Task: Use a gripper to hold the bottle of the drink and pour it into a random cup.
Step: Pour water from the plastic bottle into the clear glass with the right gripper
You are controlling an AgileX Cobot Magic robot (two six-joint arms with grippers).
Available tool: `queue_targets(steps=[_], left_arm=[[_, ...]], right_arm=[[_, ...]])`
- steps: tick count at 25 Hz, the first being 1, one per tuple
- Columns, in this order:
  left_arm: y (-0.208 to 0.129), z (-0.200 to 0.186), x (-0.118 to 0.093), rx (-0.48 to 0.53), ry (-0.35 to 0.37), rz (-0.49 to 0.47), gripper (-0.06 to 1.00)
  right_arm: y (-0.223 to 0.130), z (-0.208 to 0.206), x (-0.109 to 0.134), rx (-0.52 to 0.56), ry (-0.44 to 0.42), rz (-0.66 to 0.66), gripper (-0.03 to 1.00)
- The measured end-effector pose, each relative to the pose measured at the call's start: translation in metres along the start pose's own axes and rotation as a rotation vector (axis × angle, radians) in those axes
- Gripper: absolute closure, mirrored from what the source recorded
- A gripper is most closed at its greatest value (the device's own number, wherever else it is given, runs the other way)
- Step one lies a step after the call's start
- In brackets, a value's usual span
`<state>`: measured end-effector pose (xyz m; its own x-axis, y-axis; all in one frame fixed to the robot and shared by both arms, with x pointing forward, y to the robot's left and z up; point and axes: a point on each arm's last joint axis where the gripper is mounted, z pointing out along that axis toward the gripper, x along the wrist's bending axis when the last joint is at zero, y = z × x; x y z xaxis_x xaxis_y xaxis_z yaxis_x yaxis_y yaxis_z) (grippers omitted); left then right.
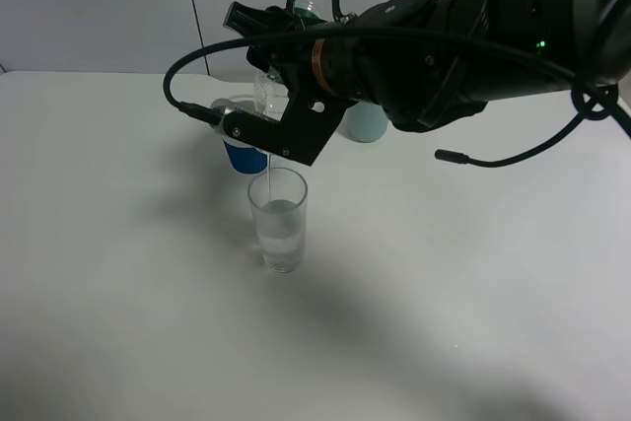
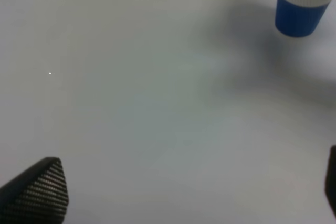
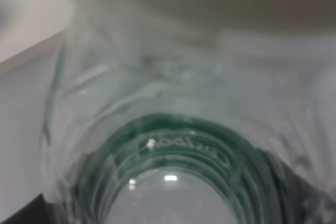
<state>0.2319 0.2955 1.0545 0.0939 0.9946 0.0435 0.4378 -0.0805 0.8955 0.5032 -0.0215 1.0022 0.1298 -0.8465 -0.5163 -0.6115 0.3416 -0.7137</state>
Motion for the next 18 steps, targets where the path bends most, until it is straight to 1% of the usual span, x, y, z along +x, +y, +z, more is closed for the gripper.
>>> queue_targets(steps=[7,13,18], left_arm=[[0.0000,0.0000,0.0000,0.000,0.000,0.000,-0.05],[0.0000,0.0000,0.0000,0.000,0.000,0.000,-0.05],[0.0000,0.0000,0.0000,0.000,0.000,0.000,-0.05]], right_arm=[[0.0007,-0.0001,-0.0009,-0.006,-0.006,-0.076,0.40],[0.0009,-0.0002,-0.0012,-0.007,-0.007,-0.106,0.40],[0.0009,-0.0002,-0.0012,-0.007,-0.007,-0.166,0.40]])
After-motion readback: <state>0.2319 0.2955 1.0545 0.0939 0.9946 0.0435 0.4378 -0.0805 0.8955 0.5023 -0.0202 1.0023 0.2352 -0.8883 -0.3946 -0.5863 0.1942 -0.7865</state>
